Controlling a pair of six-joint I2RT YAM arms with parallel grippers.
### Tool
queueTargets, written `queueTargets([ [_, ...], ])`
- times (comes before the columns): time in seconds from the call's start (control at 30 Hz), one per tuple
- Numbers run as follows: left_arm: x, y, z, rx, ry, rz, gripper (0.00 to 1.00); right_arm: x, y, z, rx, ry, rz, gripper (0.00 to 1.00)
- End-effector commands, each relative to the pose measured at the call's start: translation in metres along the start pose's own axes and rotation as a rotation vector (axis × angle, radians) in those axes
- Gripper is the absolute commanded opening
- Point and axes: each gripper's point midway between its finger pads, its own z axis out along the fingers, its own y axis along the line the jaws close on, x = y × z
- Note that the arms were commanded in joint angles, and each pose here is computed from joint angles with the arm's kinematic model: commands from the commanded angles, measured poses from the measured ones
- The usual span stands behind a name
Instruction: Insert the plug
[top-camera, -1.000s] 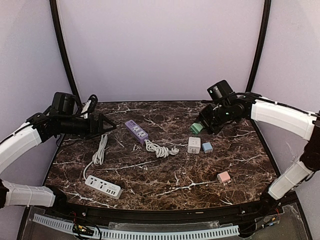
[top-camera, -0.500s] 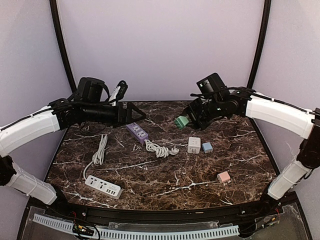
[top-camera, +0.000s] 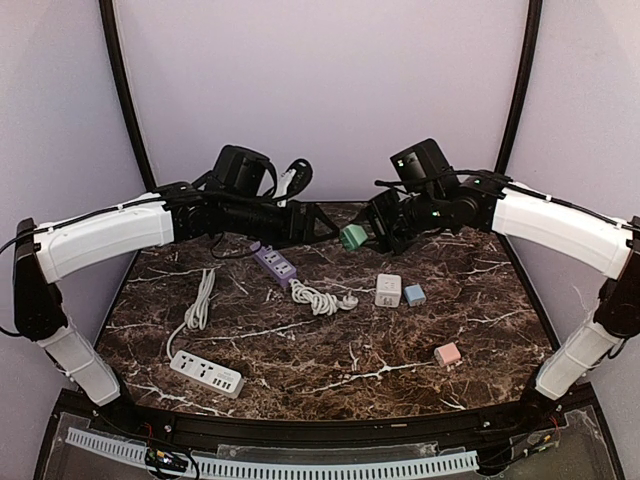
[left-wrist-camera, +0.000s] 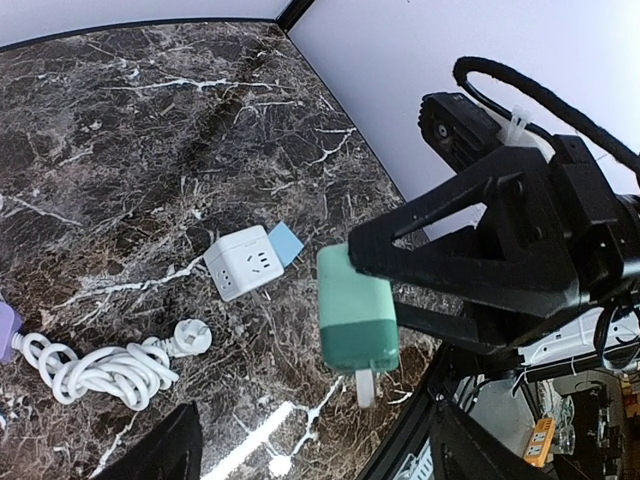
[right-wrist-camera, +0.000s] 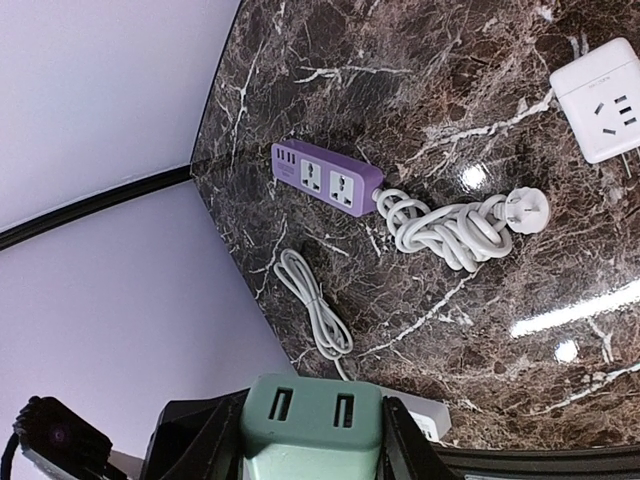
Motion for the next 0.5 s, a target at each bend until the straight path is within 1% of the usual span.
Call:
queueTargets([
  [0.0,-0.010,-0.014,0.007,0.042,0.001,0.026,0.76,0.009,0.020,-0.010,-0.070,0.024,-0.007,0.21],
  [0.1,-0.013,-0.019,0.014,0.057,0.009,0.027,0.73,0.008,0.021,-0.012,-0.075,0.023,-0.011,0.21],
  [0.3,-0.012,-0.025,0.031,0.090,0.044,0.019,0.61,0.008,0.024,-0.015,-0.087,0.016,-0.023,0.21],
  [0.37,-0.013,-0.027,0.034,0.097,0.049,0.019,0.56,0.007,0.026,-0.017,-0.094,0.012,-0.032,0.21],
  [0.4,-0.013,-0.027,0.036,0.100,0.053,0.017,0.52,0.007,0.026,-0.018,-0.095,0.011,-0.034,0.21],
  [0.43,-0.013,-0.028,0.037,0.102,0.054,0.016,0.46,0.007,0.026,-0.018,-0.095,0.010,-0.036,0.21],
  [0.47,-0.013,-0.029,0.039,0.110,0.059,0.015,0.42,0.006,0.027,-0.019,-0.099,0.007,-0.038,0.21],
])
